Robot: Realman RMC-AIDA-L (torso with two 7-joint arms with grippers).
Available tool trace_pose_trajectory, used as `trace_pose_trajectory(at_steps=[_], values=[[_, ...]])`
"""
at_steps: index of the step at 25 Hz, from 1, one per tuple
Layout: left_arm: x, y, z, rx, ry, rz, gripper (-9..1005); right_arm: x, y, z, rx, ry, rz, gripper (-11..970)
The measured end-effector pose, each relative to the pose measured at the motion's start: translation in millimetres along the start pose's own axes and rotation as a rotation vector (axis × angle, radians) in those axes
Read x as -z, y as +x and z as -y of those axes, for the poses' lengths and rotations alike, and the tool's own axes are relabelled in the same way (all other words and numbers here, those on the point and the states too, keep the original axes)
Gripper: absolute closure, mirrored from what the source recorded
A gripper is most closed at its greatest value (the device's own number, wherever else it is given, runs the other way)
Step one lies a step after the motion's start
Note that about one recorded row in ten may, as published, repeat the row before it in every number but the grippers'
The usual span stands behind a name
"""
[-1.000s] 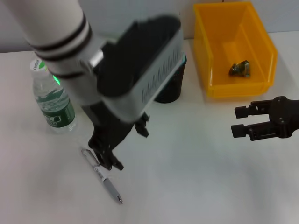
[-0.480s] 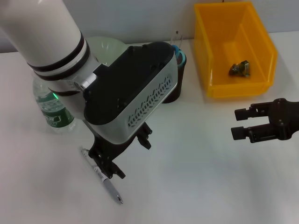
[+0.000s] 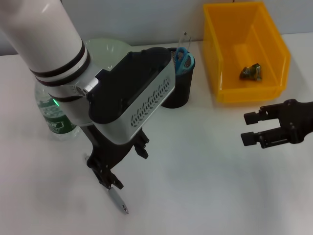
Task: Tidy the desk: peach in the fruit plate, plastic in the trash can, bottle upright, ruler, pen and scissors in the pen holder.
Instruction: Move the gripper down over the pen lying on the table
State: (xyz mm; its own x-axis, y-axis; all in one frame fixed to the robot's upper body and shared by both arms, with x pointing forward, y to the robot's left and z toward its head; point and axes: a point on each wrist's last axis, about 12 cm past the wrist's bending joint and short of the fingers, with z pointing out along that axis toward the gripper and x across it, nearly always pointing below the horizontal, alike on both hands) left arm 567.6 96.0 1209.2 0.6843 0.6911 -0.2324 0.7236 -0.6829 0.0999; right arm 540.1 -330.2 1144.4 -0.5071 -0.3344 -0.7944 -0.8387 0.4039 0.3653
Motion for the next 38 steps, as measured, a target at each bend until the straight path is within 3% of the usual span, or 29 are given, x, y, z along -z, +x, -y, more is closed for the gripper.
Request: trace_pose_trajectory(at_steps=[12, 20, 32, 38], values=[[-13, 5, 5.7, 0.009, 0.052, -0.015, 239, -6, -9, 0.4, 0.003, -0.028, -0.050, 191], [-32, 1, 8.3, -0.065, 0.068, -0.099, 241, -4, -1, 1.0, -0.020, -0.013, -0.059, 191], [-41, -5, 12.8, -0.146, 0.082, -0.129, 245, -5, -2, 3.5, -0.035, -0.011, -0.066, 191], [-58, -1, 15.2, -0.198, 0.070, -0.165, 245, -7, -3, 4.1, -0.040, -0.009, -0.067, 191]])
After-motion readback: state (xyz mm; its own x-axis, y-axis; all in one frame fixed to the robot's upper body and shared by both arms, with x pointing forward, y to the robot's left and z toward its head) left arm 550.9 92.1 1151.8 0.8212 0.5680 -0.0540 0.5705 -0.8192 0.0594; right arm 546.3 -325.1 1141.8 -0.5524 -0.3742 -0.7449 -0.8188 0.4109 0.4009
